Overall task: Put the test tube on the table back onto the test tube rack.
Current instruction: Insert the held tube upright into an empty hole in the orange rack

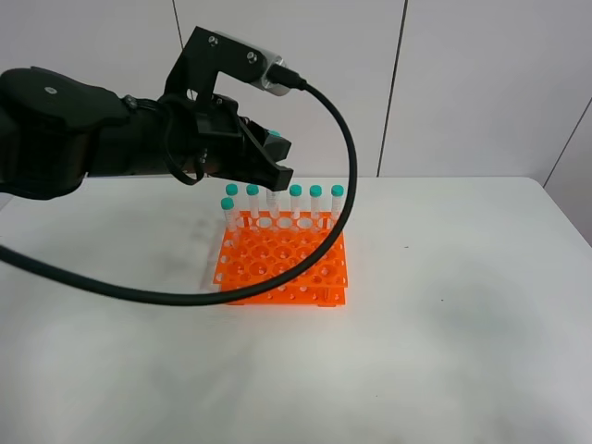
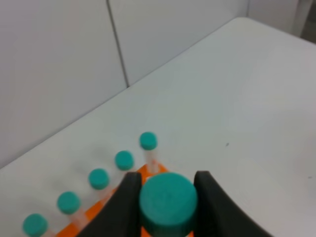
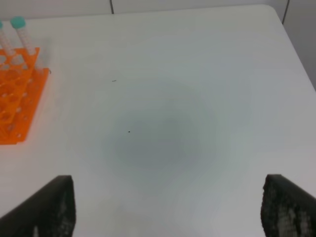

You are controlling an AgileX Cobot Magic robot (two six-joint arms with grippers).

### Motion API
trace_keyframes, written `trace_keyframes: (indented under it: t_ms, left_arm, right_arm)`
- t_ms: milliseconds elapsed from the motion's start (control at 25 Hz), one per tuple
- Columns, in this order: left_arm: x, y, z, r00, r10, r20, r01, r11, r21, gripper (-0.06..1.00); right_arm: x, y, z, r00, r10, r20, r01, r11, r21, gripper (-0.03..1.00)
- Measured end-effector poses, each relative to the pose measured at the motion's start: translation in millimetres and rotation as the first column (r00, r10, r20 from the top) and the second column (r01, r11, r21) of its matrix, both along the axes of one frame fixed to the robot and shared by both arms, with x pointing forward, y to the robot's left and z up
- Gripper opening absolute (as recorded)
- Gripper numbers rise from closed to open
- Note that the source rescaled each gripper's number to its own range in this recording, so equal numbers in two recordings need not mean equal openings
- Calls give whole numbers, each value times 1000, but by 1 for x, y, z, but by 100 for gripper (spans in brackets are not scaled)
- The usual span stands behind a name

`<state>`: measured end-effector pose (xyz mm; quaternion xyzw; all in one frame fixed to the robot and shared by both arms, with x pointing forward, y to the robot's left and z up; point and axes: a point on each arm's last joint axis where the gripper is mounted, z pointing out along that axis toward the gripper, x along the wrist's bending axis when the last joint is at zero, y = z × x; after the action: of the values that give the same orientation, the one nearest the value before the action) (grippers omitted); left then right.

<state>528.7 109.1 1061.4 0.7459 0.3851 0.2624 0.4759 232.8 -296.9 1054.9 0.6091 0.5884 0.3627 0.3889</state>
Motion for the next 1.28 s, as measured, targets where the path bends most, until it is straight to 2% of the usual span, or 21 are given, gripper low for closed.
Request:
trace_keyframes:
  t_ms: [440,720,800,920,1040,1280]
  left_arm:
    - [24,42,-6,998,55,2,-55,996,69,1]
    - [38,51,-25,989,139,-54,-134,987,85,1]
    - [42,52,-28,982,181,-53,-177,982,64,1]
    - [48,52,-34,968,239,-71,-240,971,-3,1]
    - [53,51,-40,963,260,-73,-264,964,-41,1]
    - [59,39,-54,964,256,-67,-260,964,-60,1]
  right_arm:
    - [0,0,0,1000,0,0,0,1000,0,81]
    - [0,0,0,1000,0,0,0,1000,0,81]
    - [0,0,0,1000,0,0,0,1000,0,81]
    - [0,0,0,1000,0,-1,0,1000,0,81]
    - [0,0,0,1000,0,-1,0,1000,0,81]
    - [0,0,0,1000,1,-1,-1,1000,1,81]
